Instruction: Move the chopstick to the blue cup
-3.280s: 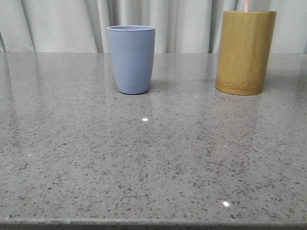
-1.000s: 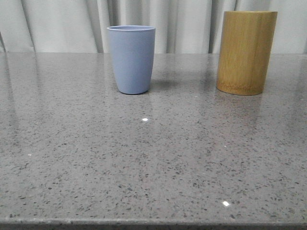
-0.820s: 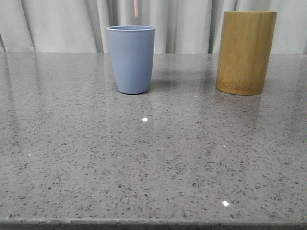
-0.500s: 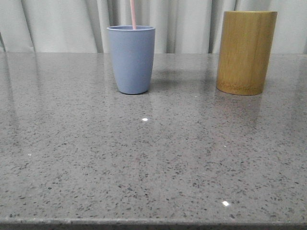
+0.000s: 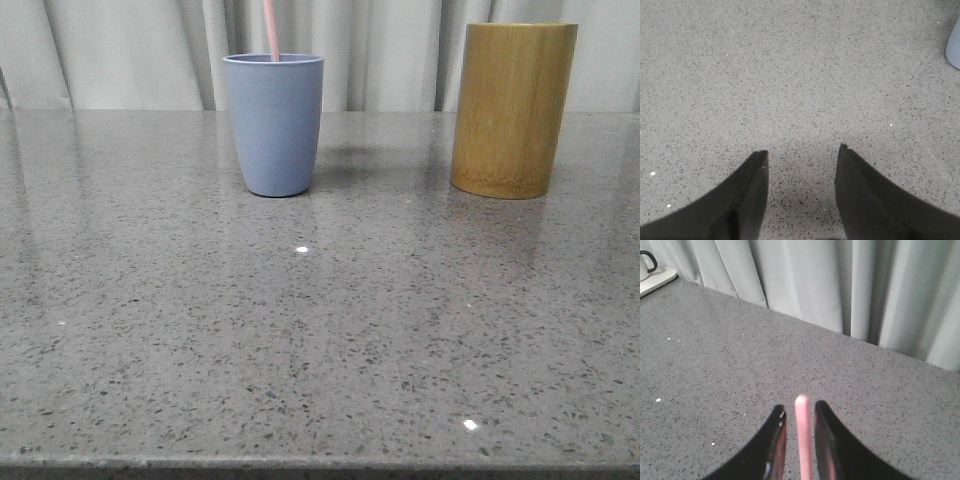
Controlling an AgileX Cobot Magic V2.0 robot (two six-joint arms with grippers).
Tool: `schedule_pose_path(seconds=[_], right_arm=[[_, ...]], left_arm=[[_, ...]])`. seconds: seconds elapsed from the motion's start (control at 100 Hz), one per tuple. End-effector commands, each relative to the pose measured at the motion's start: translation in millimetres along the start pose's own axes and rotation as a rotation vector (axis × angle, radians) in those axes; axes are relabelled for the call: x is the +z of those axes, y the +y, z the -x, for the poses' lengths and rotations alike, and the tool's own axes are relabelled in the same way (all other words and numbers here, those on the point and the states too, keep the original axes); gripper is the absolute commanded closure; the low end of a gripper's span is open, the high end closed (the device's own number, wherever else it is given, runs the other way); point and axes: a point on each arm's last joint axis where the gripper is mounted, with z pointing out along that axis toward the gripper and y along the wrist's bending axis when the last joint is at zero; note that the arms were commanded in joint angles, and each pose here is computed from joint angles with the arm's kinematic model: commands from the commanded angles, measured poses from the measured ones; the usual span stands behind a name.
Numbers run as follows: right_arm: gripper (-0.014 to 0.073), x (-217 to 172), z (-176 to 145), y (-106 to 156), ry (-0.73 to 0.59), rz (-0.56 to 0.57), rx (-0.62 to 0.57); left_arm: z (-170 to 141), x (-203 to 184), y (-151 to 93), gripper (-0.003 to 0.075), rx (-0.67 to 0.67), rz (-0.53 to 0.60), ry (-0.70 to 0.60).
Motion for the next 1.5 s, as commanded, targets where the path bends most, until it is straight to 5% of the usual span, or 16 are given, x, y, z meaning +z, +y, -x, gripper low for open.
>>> schedule_pose_path(seconds=[0.0, 0.45, 0.71, 1.12, 1.49], right_arm=[[0.0418, -25.8, 31.0, 4.6, -0.146, 0.014, -0.018], [0.0418, -58.2, 45.9, 3.5, -0.154, -0.020, -0.081], [0.0418, -97.8, 45.4, -30.3, -0.137, -0.115, -0.045], [0.0418, -181.3, 7.8, -86.8, -0.101, -0.327, 0.030], [0.0418, -256.1, -44.2, -82.9, -0.138, -0.411, 0.060]], left_arm=[[9.8, -8.6, 0.2, 0.0408, -0.008, -0.006, -0.096], [10.8, -8.7, 0.1, 0.0409, -0.008, -0.008, -0.107], [10.4, -13.1, 0.5, 0.0408, -0.008, -0.008, -0.134], [-0.6, -23.1, 1.8, 0.0409, -0.043, -0.017, -0.190], [-23.9, -16.6, 2.4, 0.0412, -0.066, -0.025, -0.208]])
